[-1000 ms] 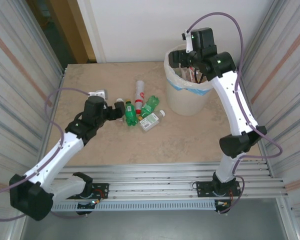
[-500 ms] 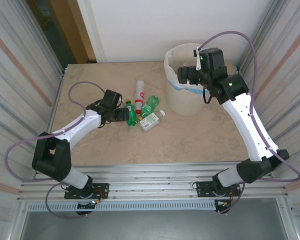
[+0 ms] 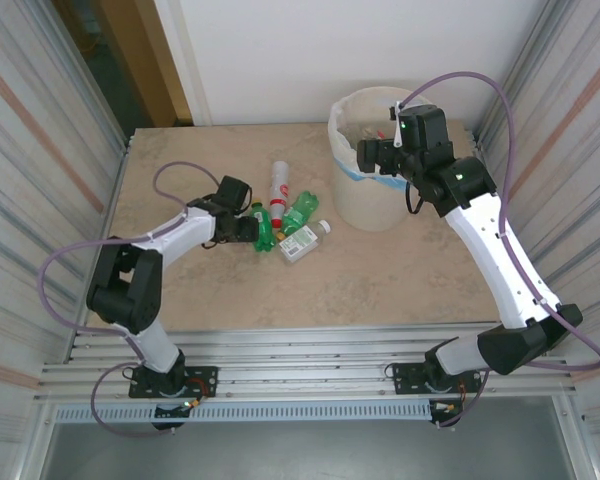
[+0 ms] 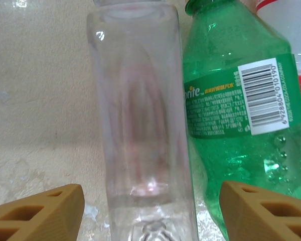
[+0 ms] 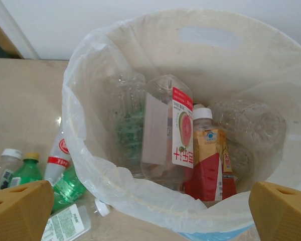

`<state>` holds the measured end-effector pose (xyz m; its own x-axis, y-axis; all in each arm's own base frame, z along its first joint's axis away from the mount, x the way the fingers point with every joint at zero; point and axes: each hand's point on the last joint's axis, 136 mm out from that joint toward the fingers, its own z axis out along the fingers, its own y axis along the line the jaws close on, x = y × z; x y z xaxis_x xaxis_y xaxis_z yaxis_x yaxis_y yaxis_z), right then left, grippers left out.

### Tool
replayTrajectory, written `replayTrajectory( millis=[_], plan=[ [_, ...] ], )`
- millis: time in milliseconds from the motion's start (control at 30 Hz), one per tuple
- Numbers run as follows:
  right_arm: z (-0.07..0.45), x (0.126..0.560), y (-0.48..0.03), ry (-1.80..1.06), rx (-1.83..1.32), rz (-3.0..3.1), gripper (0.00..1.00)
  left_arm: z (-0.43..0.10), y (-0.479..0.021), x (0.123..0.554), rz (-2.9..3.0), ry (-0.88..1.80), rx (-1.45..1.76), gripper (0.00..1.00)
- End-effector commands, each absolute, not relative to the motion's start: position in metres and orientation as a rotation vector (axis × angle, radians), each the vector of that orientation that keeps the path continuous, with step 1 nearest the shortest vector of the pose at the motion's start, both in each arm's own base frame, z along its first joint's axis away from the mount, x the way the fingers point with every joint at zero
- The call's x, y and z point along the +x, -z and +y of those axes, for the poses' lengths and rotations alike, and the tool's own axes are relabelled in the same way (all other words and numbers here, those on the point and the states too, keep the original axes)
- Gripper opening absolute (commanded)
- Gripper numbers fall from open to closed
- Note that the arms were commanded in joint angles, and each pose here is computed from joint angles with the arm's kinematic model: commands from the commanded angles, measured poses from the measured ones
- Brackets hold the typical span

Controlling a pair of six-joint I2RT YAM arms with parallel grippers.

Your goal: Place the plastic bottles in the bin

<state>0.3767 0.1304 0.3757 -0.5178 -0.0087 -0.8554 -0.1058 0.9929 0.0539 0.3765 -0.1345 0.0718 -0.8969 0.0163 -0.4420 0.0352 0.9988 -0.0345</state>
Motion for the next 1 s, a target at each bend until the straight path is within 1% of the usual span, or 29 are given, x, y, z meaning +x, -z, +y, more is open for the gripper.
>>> replayTrajectory(
  millis=[0,67,267,500,600,633,800,967],
  plan=[
    [0.127,0.373,-0.388,-0.144,-0.047,2.072,0.98,-0.134,-0.075,0.387,2.672,0.062,0.032,0.66],
    [0.127,0.373,-0.387,-0.145,-0.049,2.074,0.98,-0.132,-0.071,0.388,2.681,0.057,0.022,0.64],
    [0.128,0.373,-0.383,-0.149,-0.048,2.076,0.98,-0.129,-0.063,0.385,2.699,0.053,0.009,0.52],
    [0.132,0.374,-0.381,-0.172,-0.048,2.076,0.98,-0.128,-0.068,0.381,2.688,0.068,-0.002,0.35],
    [0.133,0.373,-0.38,-0.187,-0.049,2.079,0.98,-0.126,-0.077,0.379,2.666,0.071,-0.004,0.31],
    [0.134,0.371,-0.38,-0.195,-0.049,2.076,0.98,-0.125,-0.081,0.377,2.66,0.074,-0.007,0.28],
    [0.136,0.366,-0.379,-0.237,-0.048,2.07,0.98,-0.123,-0.105,0.367,2.607,0.118,-0.017,0.23],
    [0.145,0.358,-0.373,-0.333,-0.05,2.075,0.98,-0.131,-0.154,0.354,2.465,0.276,-0.017,0.22]
  ],
)
